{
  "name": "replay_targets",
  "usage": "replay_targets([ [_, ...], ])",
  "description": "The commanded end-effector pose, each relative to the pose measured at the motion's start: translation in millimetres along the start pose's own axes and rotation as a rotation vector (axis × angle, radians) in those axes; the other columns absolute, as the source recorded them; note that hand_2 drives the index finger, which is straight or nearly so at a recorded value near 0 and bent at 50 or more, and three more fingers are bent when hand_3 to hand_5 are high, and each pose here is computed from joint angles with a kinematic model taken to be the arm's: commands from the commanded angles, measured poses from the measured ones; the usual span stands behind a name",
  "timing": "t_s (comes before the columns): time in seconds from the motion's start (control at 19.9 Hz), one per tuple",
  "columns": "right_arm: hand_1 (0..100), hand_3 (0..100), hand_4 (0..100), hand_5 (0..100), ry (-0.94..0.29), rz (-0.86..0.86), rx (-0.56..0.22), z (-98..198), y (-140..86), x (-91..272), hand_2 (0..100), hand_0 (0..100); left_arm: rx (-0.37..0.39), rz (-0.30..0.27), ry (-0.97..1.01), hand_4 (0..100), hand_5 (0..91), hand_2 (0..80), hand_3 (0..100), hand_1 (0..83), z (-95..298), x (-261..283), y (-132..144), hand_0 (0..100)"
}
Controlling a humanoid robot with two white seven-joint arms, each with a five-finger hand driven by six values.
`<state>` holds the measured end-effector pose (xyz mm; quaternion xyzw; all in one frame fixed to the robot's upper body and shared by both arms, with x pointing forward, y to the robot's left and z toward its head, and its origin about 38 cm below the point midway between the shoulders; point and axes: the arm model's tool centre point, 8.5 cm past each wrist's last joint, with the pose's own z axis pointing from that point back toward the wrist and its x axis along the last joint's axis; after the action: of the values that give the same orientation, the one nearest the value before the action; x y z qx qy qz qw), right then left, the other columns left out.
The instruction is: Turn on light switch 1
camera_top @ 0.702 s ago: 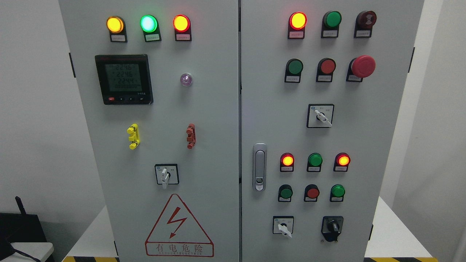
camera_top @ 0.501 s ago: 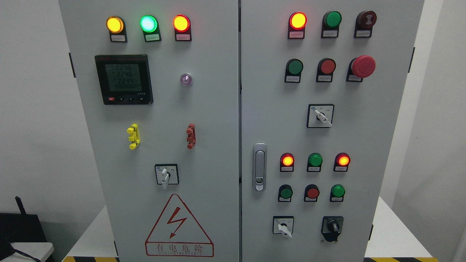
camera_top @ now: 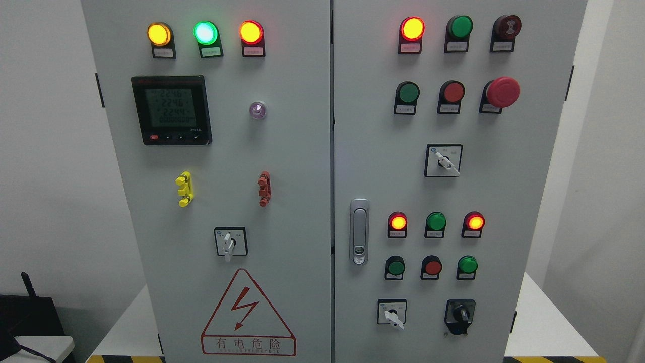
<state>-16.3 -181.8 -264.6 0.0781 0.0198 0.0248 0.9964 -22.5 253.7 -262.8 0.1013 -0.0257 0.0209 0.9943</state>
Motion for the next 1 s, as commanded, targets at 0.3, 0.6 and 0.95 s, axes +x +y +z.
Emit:
replay_targets([
  [0.3, 39, 0, 0, 0, -0.002, -0.017, 0.001, 0, 0, 0, 0, 12, 0.077, 0.253, -0.133, 1, 0.0, 0.0, 0, 0.9, -3, 29, 29, 44],
  [0.6, 39, 0, 0, 0, -0.002, -0.017, 0.001, 0, 0, 0, 0, 12, 0.218, 0.463, -0.310, 5, 0.0, 0.0, 3, 3.1, 5, 55, 90, 45],
  [0.95, 39, 0, 0, 0, -0.002, -0.018, 0.001, 0, 0, 0, 0, 12, 0.347, 0.545, -0.606, 14, 0.0, 0.0, 12, 4.1, 39, 120, 157, 47],
])
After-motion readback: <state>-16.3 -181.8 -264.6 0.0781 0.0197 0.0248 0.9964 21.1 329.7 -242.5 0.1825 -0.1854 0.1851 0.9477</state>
